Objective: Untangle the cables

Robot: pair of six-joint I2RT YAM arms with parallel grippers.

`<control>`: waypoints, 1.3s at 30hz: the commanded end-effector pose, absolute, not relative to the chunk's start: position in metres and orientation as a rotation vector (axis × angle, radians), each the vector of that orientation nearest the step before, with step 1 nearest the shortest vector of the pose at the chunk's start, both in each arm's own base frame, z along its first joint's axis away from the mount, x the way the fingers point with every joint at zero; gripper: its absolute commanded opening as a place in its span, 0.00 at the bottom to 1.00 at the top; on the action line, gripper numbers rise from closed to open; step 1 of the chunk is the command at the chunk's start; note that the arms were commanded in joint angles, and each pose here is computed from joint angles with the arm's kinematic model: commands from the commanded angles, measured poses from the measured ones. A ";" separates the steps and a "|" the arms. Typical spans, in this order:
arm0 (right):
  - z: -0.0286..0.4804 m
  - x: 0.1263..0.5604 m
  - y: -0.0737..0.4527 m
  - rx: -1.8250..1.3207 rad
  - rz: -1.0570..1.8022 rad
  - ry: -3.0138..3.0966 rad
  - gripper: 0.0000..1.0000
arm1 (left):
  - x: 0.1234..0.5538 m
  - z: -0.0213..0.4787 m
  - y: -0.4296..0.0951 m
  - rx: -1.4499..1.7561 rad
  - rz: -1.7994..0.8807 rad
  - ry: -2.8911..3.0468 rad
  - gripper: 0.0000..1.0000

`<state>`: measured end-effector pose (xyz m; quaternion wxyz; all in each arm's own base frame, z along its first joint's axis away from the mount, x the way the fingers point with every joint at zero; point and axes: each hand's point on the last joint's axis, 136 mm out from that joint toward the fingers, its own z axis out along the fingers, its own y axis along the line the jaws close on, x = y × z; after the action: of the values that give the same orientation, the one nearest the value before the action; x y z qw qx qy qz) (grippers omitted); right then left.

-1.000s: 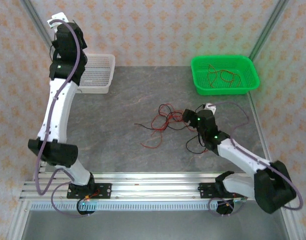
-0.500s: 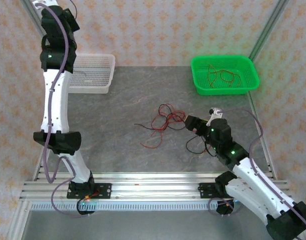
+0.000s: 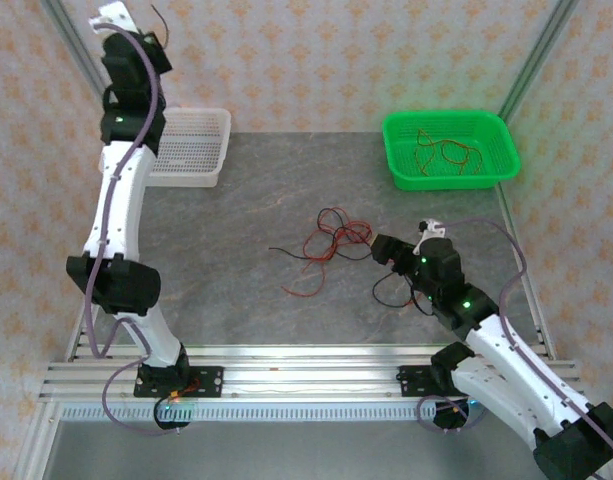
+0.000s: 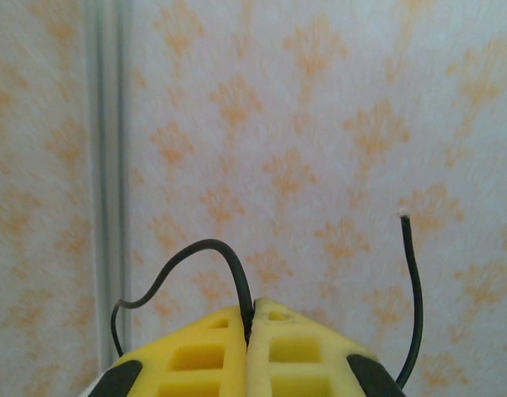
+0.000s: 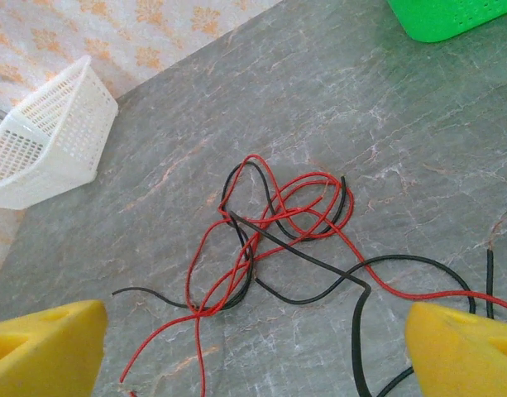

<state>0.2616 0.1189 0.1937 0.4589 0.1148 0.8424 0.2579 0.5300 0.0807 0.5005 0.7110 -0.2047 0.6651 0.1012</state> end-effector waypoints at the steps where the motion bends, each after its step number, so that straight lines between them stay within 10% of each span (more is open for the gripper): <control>1: 0.188 0.254 0.114 0.330 0.649 2.077 0.92 | 0.566 0.461 0.080 -0.418 0.211 1.482 0.00; 11: 0.188 0.239 0.109 0.351 0.666 2.091 0.92 | 0.614 0.259 0.090 -0.496 0.180 1.821 0.00; 23: 0.195 0.241 0.112 0.343 0.667 2.105 0.92 | 0.615 0.132 0.113 -0.626 0.320 2.233 0.00; 31: 0.203 0.242 0.107 0.344 0.596 2.152 0.92 | 0.603 0.151 0.099 -0.666 0.228 2.356 0.73; 39: 0.197 0.244 0.105 0.362 0.535 2.225 0.92 | 0.568 0.227 0.075 -0.632 0.061 2.357 0.78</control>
<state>0.2461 0.1104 0.1961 0.4057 0.1417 0.8722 0.2336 0.5969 0.0870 0.1796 0.3439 -0.2438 0.9049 0.0583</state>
